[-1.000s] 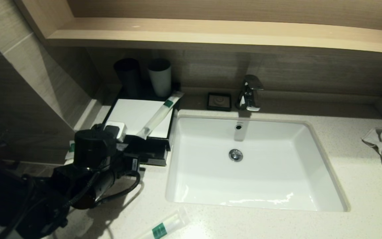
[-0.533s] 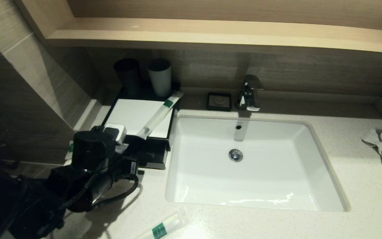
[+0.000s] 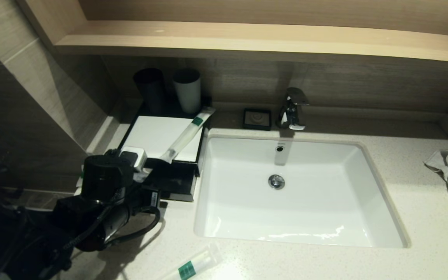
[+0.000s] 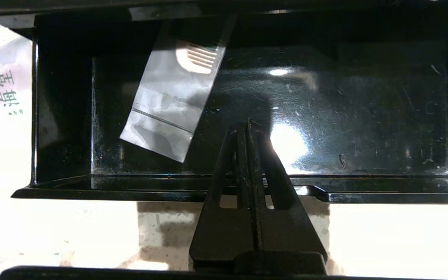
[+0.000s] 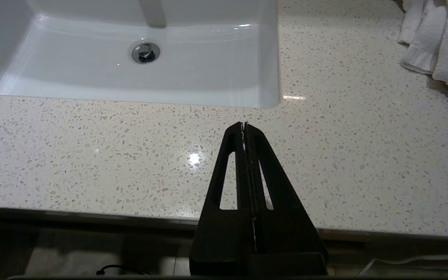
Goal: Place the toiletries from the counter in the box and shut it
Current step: Open the drawer
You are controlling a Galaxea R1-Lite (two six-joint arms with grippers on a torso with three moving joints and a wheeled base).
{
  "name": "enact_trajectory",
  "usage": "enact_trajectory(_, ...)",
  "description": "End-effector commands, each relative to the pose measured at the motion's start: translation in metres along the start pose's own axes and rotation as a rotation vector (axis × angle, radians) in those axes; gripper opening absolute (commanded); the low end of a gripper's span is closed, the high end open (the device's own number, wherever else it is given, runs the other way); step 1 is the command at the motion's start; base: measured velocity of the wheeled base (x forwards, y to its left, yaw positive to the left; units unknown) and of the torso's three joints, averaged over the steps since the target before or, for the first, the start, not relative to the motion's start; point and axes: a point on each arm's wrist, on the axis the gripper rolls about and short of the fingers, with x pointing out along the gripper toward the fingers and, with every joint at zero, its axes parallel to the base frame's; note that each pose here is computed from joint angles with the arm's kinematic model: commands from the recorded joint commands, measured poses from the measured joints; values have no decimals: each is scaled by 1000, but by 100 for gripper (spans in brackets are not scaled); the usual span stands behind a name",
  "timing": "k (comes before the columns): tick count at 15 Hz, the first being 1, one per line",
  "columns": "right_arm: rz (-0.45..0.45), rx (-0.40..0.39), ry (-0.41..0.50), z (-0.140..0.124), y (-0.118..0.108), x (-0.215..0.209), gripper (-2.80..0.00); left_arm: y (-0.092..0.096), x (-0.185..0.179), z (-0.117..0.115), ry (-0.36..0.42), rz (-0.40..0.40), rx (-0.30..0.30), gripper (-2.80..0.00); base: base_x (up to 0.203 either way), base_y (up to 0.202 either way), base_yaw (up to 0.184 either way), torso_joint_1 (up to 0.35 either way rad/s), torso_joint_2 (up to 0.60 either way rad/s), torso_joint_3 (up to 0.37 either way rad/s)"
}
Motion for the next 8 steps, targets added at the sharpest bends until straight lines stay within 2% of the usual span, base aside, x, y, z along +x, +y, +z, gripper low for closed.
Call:
enact_trajectory(1,1,0,0,0,0,0,-280,1,-3,1,10,1,4,-280,0,0,0,0,0,0)
enact_trajectory(8,1,0,0,0,0,0,-280,3,-9,1,29,0,12,-280,0,0,0,0,0,0)
